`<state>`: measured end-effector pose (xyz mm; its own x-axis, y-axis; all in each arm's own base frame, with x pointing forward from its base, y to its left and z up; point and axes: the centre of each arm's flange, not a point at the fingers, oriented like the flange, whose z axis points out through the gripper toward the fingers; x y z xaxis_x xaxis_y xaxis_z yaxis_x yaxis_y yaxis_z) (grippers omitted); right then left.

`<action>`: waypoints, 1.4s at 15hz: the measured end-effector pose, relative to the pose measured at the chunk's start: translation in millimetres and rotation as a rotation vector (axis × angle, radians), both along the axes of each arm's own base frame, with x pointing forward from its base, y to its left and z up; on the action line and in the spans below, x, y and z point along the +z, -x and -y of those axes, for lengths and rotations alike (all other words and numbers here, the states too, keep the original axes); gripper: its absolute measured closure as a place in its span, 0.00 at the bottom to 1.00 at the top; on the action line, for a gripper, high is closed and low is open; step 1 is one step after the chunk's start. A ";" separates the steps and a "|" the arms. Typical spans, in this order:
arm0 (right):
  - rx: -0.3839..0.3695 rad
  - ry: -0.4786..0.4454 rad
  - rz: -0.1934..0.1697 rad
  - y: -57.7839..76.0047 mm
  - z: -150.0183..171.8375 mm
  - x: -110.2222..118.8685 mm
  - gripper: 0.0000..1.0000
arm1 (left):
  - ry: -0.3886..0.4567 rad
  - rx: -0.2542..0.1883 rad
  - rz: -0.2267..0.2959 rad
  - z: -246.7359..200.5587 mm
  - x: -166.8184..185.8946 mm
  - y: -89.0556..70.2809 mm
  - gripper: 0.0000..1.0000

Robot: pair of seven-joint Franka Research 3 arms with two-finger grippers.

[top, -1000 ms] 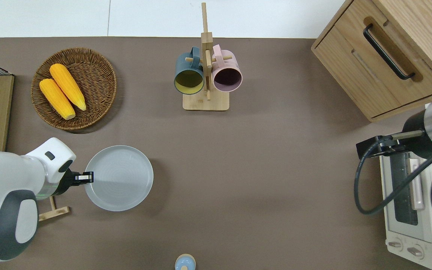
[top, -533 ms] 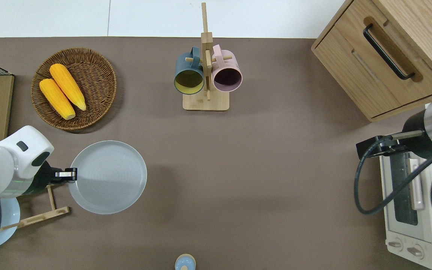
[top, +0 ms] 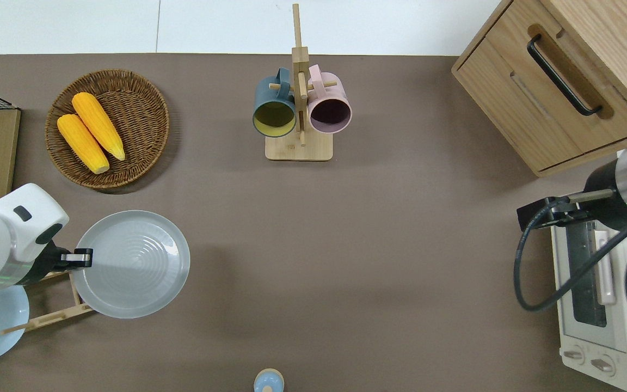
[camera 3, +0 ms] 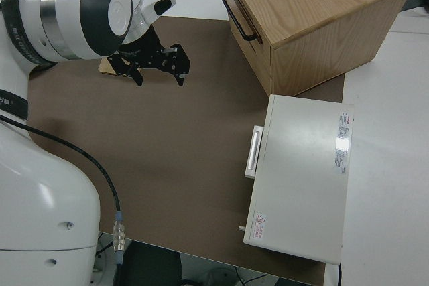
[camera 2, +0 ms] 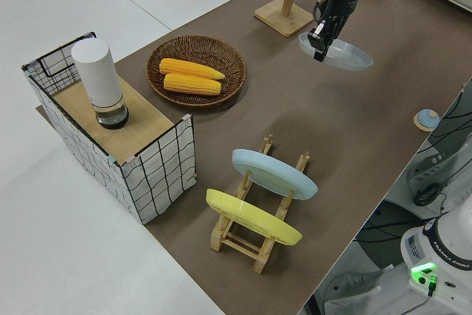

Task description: Pick gray plate from table and place it on lower plate rack with left arm

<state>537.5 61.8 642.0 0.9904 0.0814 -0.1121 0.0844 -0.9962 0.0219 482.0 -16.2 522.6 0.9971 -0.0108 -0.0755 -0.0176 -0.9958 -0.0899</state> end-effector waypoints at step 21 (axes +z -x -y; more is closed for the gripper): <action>0.000 0.000 0.000 0.0 0.0 0.0 0.01 | -0.814 -0.066 -0.180 -50.1 -13.5 7.0 0.96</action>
<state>537.5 61.8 642.0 0.9904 0.0814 -0.1121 0.0844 -0.9962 0.0219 475.0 33.9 509.1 0.9682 0.0586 -0.2432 -0.1564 -0.6170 -0.7712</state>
